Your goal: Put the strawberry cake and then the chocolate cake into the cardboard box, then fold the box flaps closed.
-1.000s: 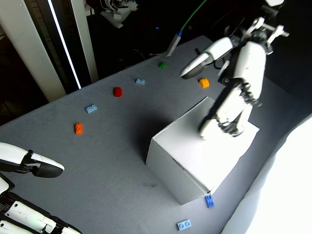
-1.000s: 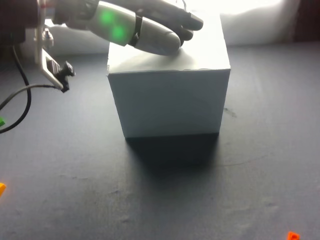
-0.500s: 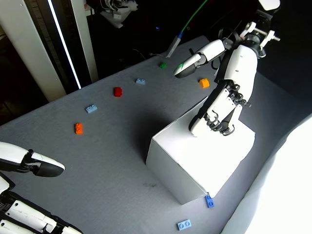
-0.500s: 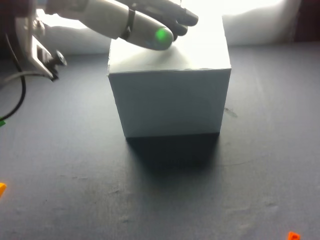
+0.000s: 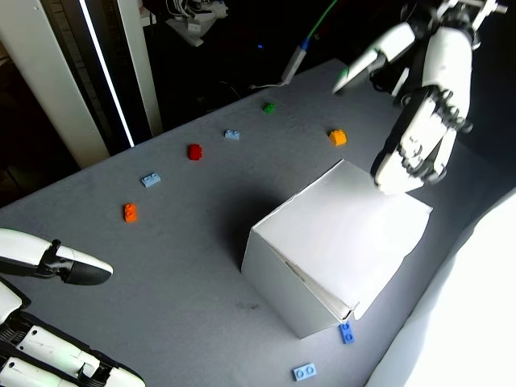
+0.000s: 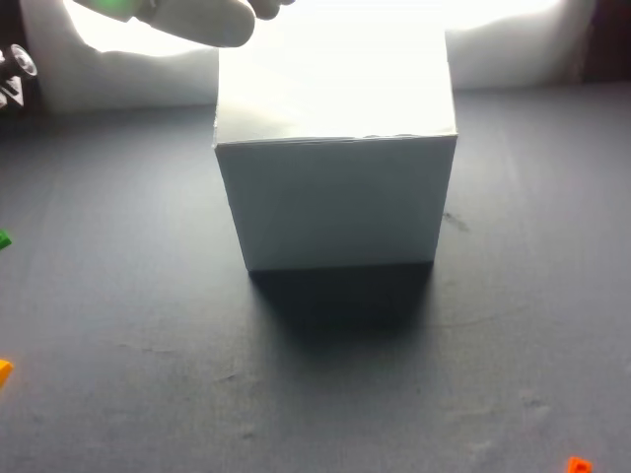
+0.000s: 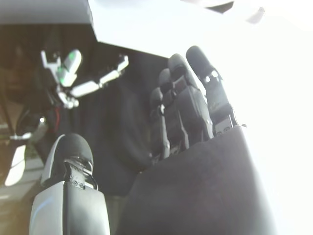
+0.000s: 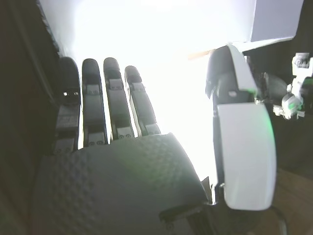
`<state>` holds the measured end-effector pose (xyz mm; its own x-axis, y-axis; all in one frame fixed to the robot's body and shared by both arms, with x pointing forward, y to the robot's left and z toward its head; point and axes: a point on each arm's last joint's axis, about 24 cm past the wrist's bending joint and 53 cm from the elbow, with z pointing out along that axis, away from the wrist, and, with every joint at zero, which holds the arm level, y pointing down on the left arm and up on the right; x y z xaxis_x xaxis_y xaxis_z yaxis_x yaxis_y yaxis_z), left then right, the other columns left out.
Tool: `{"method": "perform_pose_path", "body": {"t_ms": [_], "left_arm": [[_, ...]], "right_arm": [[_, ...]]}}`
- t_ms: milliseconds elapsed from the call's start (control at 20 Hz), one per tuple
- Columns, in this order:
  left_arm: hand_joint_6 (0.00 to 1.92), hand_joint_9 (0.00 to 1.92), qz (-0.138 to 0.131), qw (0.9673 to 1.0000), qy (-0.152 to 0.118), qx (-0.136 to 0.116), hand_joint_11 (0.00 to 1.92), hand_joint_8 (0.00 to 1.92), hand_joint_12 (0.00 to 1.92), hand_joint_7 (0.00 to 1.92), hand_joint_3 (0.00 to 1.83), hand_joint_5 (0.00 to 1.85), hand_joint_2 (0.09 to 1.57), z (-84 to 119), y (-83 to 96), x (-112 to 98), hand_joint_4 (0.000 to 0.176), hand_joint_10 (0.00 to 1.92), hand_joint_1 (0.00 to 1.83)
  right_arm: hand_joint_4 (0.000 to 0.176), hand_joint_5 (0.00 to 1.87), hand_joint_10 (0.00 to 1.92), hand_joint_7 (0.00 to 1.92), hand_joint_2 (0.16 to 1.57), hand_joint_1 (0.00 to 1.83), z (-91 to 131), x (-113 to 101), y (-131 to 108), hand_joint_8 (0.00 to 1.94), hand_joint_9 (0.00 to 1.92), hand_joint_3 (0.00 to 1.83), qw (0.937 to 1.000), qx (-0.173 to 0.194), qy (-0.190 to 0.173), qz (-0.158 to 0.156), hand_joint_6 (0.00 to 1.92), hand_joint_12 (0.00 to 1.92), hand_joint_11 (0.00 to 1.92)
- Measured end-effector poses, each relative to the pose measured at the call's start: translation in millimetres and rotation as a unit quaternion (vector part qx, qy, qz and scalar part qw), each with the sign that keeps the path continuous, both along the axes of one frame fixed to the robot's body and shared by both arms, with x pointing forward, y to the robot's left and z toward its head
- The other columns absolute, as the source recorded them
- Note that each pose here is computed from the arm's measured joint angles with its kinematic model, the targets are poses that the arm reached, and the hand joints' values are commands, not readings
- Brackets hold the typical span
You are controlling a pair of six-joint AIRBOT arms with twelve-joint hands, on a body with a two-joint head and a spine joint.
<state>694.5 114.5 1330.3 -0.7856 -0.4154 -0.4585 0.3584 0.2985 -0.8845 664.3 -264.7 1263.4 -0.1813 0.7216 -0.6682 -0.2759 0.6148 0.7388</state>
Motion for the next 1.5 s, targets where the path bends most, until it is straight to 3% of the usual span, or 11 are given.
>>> {"method": "perform_pose_path", "body": {"t_ms": [200,300,350,400,500,550,600,700,900,1350,1500], "left_arm": [[0.01,0.51,0.009,0.9983,-0.022,0.053,0.16,0.01,0.92,0.54,0.0,0.42,1.13,-7.5,19.9,-23.6,0.022,0.01,0.3],[0.02,0.65,0.032,0.995,-0.029,0.09,0.14,0.02,1.08,0.72,0.01,0.56,1.18,-17.4,42.0,-31.5,0.001,0.04,0.21],[0.02,0.78,0.051,0.9924,-0.033,0.107,0.23,0.06,1.27,0.87,0.0,0.7,1.19,-21.4,56.3,-33.2,0.0,0.19,0.19],[0.04,0.73,0.064,0.9905,-0.034,0.117,0.34,0.18,1.43,0.98,0.0,0.88,1.2,-24.4,66.2,-34.9,0.0,0.71,0.19],[0.11,0.68,0.073,0.9884,-0.028,0.13,0.44,0.88,1.78,0.89,0.0,1.06,1.21,-32.7,72.5,-40.6,0.0,1.39,0.16],[0.11,0.68,0.071,0.988,-0.026,0.135,0.44,0.88,1.78,0.89,0.0,1.06,1.21,-35.4,71.7,-43.5,0.0,1.39,0.16],[0.62,0.88,0.067,0.988,-0.019,0.138,0.67,1.15,1.91,1.03,0.0,1.06,1.23,-39.4,68.9,-50.9,0.0,1.61,0.09],[1.12,1.04,0.067,0.9866,-0.019,0.148,0.82,1.31,1.92,1.12,0.0,0.97,1.25,-41.6,67.8,-56.4,0.0,1.67,0.08],[1.29,1.01,0.068,0.9819,-0.028,0.174,0.84,1.33,1.87,1.06,0.0,0.9,1.28,-49.6,65.9,-65.4,0.0,1.62,0.07],[1.65,1.09,0.02,0.9729,-0.016,0.23,0.94,1.54,1.92,1.09,0.0,0.91,1.31,-87.6,37.5,-98.3,0.0,1.75,0.13],[1.71,1.08,0.019,0.9733,-0.016,0.228,0.96,1.6,1.92,1.08,0.0,0.9,1.31,-87.6,36.4,-99.5,0.0,1.79,0.17]], "right_arm": [[0.0,0.23,0.27,0.35,1.13,0.2,0.2,-8.8,8.3,0.04,0.3,0.01,1.0,0.001,0.003,0.009,0.03,1.19,0.0],[0.0,0.44,0.78,0.63,1.2,0.14,-2.1,-13.0,11.8,0.13,0.37,0.01,0.9999,-0.005,0.006,0.014,0.17,1.49,0.0],[0.0,0.59,0.99,0.74,1.21,0.1,-4.3,-15.3,10.4,0.29,0.45,0.0,0.9998,-0.011,0.009,0.013,0.4,1.65,0.08],[0.0,0.75,1.28,0.78,1.22,0.16,-5.7,-17.4,8.4,0.66,0.5,0.0,0.9998,-0.014,0.012,0.011,0.55,1.83,0.21],[0.0,0.9,1.47,0.94,1.26,0.08,-5.1,-20.8,4.9,0.86,0.66,0.01,0.9997,-0.019,0.013,0.008,0.6,1.92,0.37],[0.0,0.9,1.47,0.94,1.26,0.08,-4.9,-21.7,3.9,0.86,0.66,0.01,0.9997,-0.021,0.013,0.008,0.6,1.92,0.37],[0.0,1.03,1.5,1.11,1.29,0.0,-5.5,-23.5,4.0,0.93,0.89,0.01,0.9996,-0.022,0.014,0.008,0.89,1.92,0.57],[0.0,1.07,1.64,1.17,1.3,0.0,-7.0,-25.5,4.0,1.13,0.99,0.01,0.9994,-0.029,0.016,0.008,1.25,1.92,0.71],[0.0,1.06,1.89,1.22,1.31,0.03,-8.3,-31.2,9.0,1.57,1.14,0.0,0.9988,-0.045,0.014,0.014,1.66,1.92,0.95],[0.0,1.07,1.92,1.24,1.32,0.03,-13.3,-37.4,4.8,1.78,1.23,0.0,0.9971,-0.072,0.021,0.01,1.78,1.92,1.12],[0.0,1.08,1.92,1.25,1.34,0.07,-13.0,-38.5,5.3,1.76,1.23,0.01,0.9968,-0.077,0.019,0.011,1.74,1.92,1.14]]}}
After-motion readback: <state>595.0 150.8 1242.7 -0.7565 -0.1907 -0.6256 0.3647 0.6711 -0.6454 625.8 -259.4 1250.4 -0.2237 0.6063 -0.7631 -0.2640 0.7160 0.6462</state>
